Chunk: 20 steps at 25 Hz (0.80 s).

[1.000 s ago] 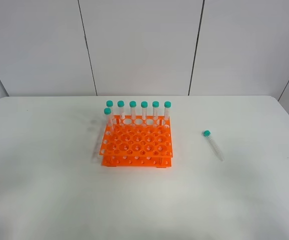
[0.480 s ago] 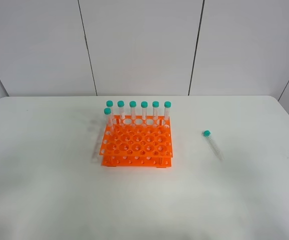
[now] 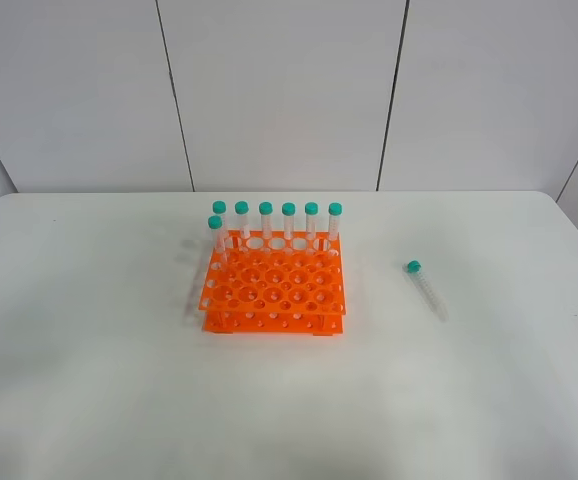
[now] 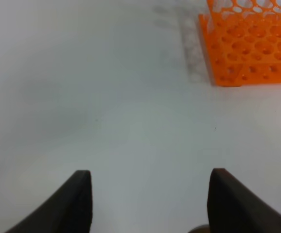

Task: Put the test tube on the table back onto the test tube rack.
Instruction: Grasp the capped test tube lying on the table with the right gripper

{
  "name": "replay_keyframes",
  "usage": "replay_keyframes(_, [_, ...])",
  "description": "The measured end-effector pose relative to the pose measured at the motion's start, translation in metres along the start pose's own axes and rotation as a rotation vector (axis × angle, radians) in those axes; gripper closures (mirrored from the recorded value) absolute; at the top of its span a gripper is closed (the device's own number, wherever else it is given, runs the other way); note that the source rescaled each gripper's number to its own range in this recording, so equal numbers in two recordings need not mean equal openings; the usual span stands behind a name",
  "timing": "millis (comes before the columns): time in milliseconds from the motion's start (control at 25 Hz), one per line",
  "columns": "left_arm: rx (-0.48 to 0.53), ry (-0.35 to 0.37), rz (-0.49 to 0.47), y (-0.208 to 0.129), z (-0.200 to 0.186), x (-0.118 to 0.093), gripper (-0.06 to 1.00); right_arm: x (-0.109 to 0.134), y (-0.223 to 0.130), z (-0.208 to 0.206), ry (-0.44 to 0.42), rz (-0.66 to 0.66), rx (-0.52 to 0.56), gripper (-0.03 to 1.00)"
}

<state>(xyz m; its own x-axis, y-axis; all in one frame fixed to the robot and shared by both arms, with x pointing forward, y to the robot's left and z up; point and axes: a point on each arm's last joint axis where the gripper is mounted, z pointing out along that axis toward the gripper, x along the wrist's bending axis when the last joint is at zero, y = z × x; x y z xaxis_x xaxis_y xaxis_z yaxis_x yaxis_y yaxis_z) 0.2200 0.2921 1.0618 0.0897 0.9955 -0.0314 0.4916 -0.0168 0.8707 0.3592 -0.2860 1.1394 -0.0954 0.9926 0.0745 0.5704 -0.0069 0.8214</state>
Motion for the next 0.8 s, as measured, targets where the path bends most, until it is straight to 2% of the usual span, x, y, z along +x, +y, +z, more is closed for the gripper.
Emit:
replay_keyframes(200, [0.000,0.000,0.000,0.000,0.000,0.000,-0.06,-0.005,0.047,0.068,0.004,-0.053,0.164,0.47])
replay_keyframes(360, [0.000,0.000,0.000,0.000,0.000,0.000,-0.06,-0.011,0.062,0.137,0.009,-0.041,0.316,0.47])
replay_keyframes(560, [0.000,0.000,0.000,0.000,0.000,0.000,-0.06,-0.017,0.054,0.212,0.021,-0.025,0.509,0.47])
replay_keyframes(800, [0.000,0.000,0.000,0.000,0.000,0.000,-0.06,-0.023,0.023,0.272,0.039,-0.035,0.702,0.48])
